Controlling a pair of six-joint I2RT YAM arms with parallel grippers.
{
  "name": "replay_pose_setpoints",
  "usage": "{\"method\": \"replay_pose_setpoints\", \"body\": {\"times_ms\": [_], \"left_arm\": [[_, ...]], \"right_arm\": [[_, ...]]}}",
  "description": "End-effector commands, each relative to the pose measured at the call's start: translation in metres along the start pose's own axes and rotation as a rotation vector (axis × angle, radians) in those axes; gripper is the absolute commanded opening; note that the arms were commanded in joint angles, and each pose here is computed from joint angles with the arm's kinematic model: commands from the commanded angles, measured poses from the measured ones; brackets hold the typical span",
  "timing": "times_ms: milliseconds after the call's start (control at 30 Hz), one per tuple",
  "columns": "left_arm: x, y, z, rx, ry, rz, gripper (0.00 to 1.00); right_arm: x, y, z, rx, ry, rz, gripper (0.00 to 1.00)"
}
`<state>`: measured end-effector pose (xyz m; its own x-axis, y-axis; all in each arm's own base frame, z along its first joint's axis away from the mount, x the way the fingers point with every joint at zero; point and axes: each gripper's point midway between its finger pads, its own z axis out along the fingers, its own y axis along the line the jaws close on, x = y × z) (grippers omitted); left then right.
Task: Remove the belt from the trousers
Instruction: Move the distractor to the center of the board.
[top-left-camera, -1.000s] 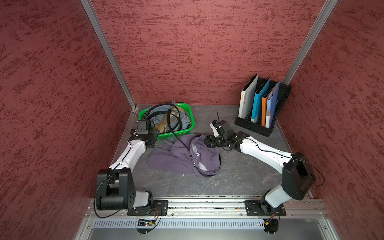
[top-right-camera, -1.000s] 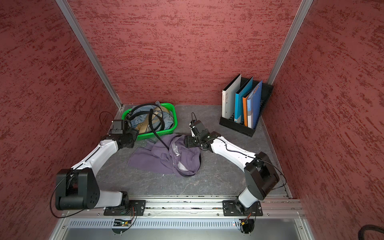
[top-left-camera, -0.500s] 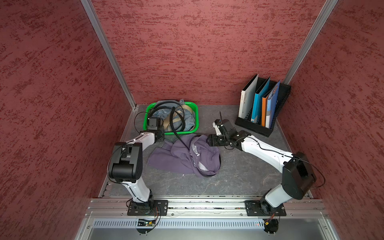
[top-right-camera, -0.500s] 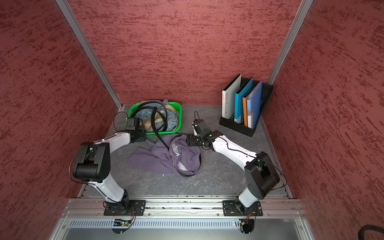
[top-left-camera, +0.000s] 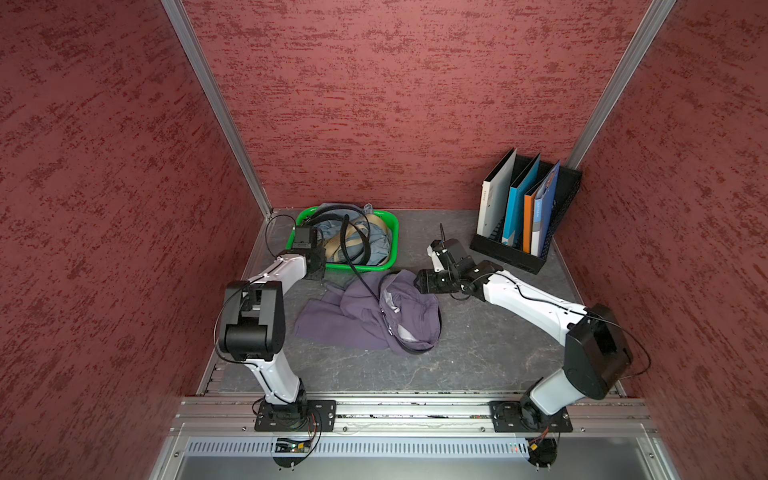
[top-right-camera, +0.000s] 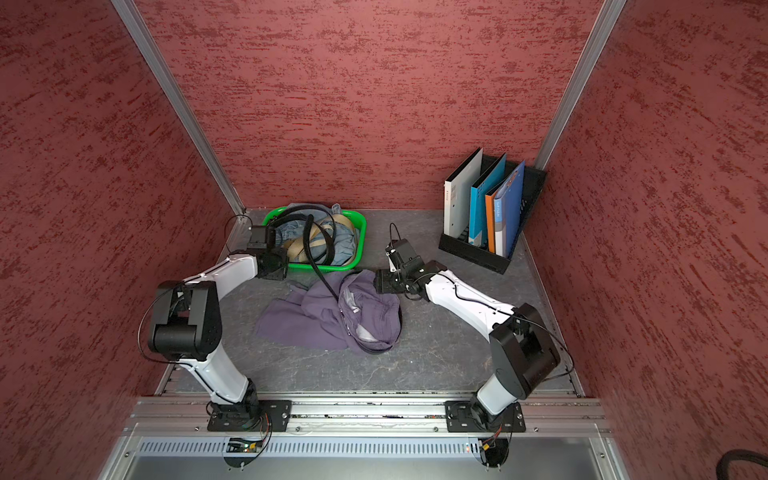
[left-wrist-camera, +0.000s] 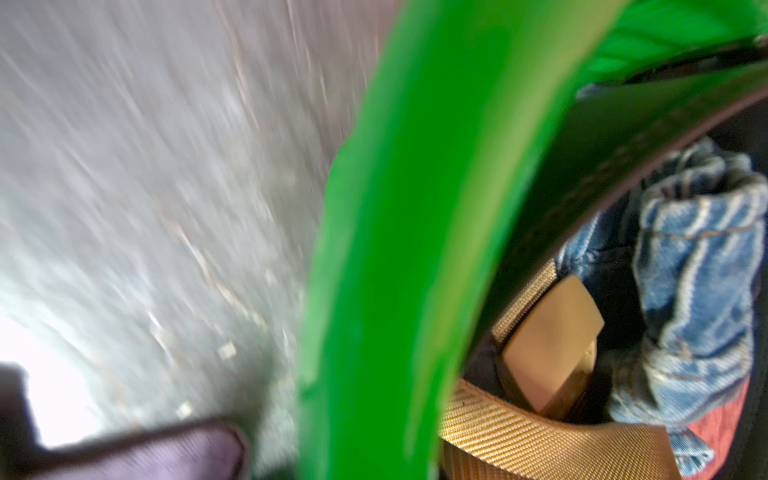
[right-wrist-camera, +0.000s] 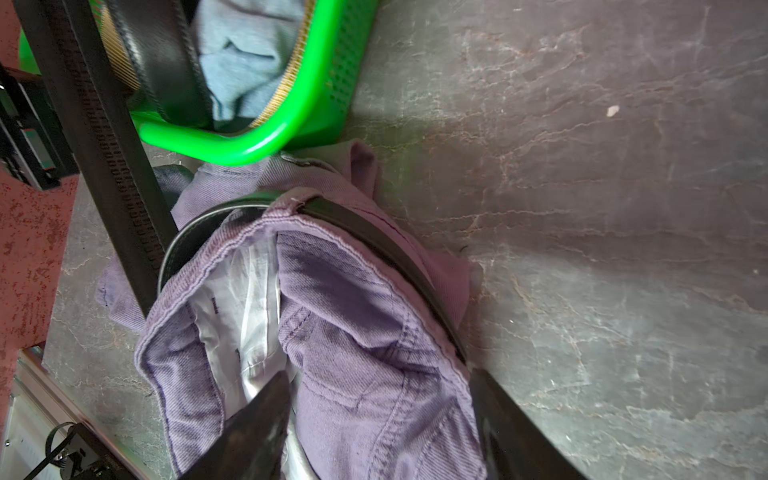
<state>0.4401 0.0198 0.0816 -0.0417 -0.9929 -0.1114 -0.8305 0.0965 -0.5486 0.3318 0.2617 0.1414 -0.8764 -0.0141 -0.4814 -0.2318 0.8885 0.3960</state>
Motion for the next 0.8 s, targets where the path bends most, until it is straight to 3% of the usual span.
{"method": "replay_pose_setpoints", "body": {"times_ms": [0, 200, 433, 567, 600, 633, 767], "left_arm": [[-0.078, -0.067, -0.053, 0.181, -0.292, 0.031, 0.0], [-0.131, -0.079, -0.068, 0.218, -0.41, -0.02, 0.0], [-0.17, -0.076, -0.051, 0.206, -0.415, -0.1, 0.02], [-0.179, -0.094, -0.033, 0.237, -0.381, -0.074, 0.21], [-0.179, -0.102, -0.026, 0.249, -0.361, -0.054, 0.34], [-0.179, -0.108, -0.02, 0.259, -0.347, -0.044, 0.39], [-0.181, -0.135, 0.003, 0.322, -0.294, -0.025, 0.37]], "right_arm": [[-0.009, 0.007, -0.014, -0.036, -0.028, 0.013, 0.69], [-0.01, 0.012, -0.022, -0.055, -0.034, 0.012, 0.68], [-0.008, 0.013, -0.031, -0.065, -0.048, 0.017, 0.68], [-0.007, 0.014, -0.035, -0.075, -0.055, 0.026, 0.68], [-0.007, 0.014, -0.036, -0.078, -0.056, 0.029, 0.68], [-0.006, 0.014, -0.036, -0.077, -0.056, 0.032, 0.69], [-0.006, 0.014, -0.044, -0.082, -0.066, 0.032, 0.68]]}}
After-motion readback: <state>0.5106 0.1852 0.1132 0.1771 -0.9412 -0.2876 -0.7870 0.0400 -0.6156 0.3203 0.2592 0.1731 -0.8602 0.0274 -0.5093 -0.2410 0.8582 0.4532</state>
